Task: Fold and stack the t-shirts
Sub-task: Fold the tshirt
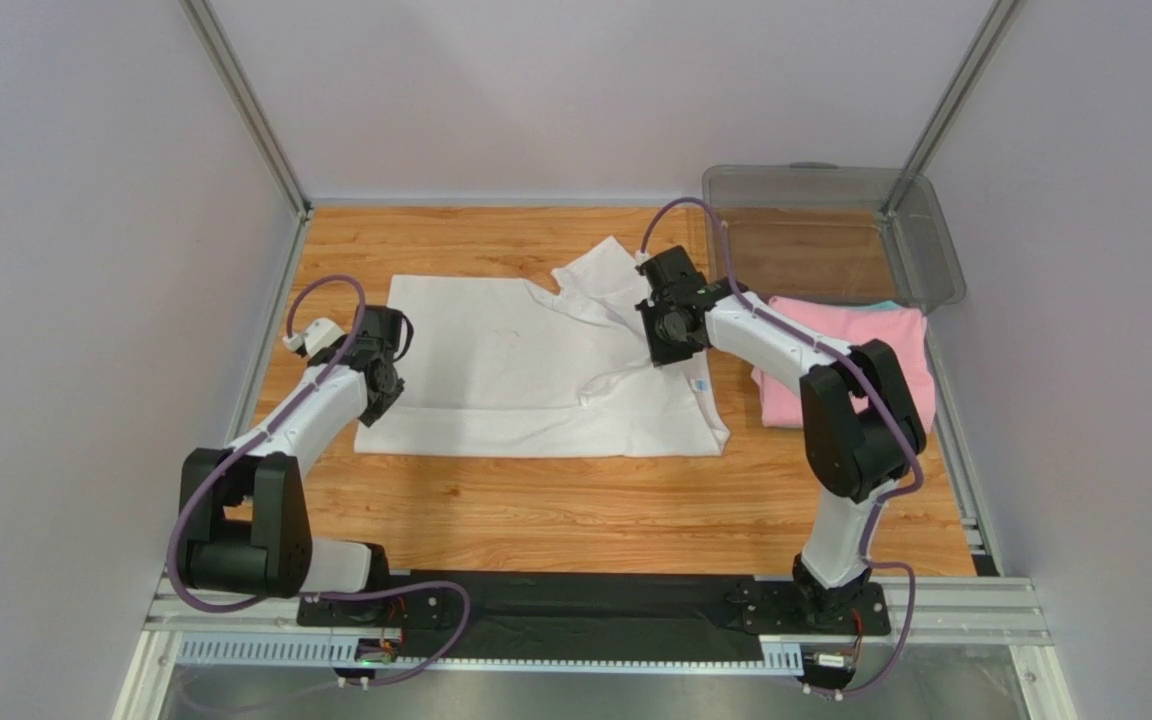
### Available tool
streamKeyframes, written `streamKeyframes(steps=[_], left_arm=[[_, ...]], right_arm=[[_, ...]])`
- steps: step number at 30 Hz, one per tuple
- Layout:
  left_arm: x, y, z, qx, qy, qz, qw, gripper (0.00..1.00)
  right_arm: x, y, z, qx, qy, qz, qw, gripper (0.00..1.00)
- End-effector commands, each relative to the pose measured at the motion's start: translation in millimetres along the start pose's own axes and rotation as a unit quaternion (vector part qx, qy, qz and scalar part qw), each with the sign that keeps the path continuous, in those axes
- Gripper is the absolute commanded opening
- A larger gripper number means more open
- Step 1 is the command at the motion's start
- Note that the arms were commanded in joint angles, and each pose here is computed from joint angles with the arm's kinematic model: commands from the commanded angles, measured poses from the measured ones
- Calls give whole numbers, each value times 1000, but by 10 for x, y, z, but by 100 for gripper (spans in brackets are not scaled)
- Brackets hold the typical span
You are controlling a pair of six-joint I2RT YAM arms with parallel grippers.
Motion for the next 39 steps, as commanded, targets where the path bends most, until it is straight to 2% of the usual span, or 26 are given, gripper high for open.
streamKeyframes(steps=[1, 2, 3, 4, 5, 6, 7, 8, 13, 14, 15, 17, 20, 29, 35, 39], left_arm=[[-214, 63, -82, 16, 6, -29, 999, 49], [-211, 96, -91, 28, 4, -19, 999, 71], [-207, 122, -86, 37, -1, -16, 999, 83], [-214, 181, -63, 50, 5, -20, 999, 91], [-213, 212, -50, 59, 9, -19, 998, 99], [-243, 301, -22, 74, 14, -29, 997, 100], [-228, 327, 9, 80, 14, -31, 996, 100], [-222, 369, 22, 92, 15, -29, 995, 100], [-154, 551, 12, 200, 5, -24, 980, 100], [-112, 567, -24, 230, -2, -10, 973, 100], [-83, 532, -64, 250, -3, -11, 968, 100], [-24, 502, -127, 278, -11, 4, 960, 100], [41, 389, -236, 294, -18, 27, 955, 100], [287, 0, -321, 247, -50, 95, 963, 100], [476, -67, -110, 206, -66, 115, 970, 100], [652, 0, 143, 189, -61, 130, 971, 100]], right_arm=[[-279, -87, 17, 20, -8, -37, 999, 19], [-303, -95, -10, 40, -14, -38, 998, 24], [-306, -79, -11, 48, -17, -33, 998, 31], [-316, -53, -9, 52, -20, -36, 998, 44], [-298, -28, -20, 56, -23, -36, 998, 48], [-281, 6, -29, 56, -30, -37, 997, 53], [-292, 127, -17, 50, -34, -51, 997, 73], [-193, 135, -43, 52, -35, -43, 997, 100], [105, 415, 11, 10, -58, -62, 996, 100], [286, 358, 2, -5, -60, -39, 997, 100], [302, 384, 40, -27, -72, -51, 996, 100], [430, 322, 96, -63, -73, -32, 995, 100], [538, 154, 82, -58, -78, -13, 995, 100], [821, -129, 44, -35, -100, 30, 994, 100], [1191, -131, 2, -19, -104, 58, 993, 100], [1362, -40, 33, -30, -111, 55, 992, 100]])
Point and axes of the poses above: each gripper's point midway between its finger pads, its own y axis back along the fingers, its own z axis along the line the jaws close on, x = y × z, the point moved 9 cm from there along y, back along the fingers, and after that the axes turned 7 degrees about -y, right-handed, at the moved point
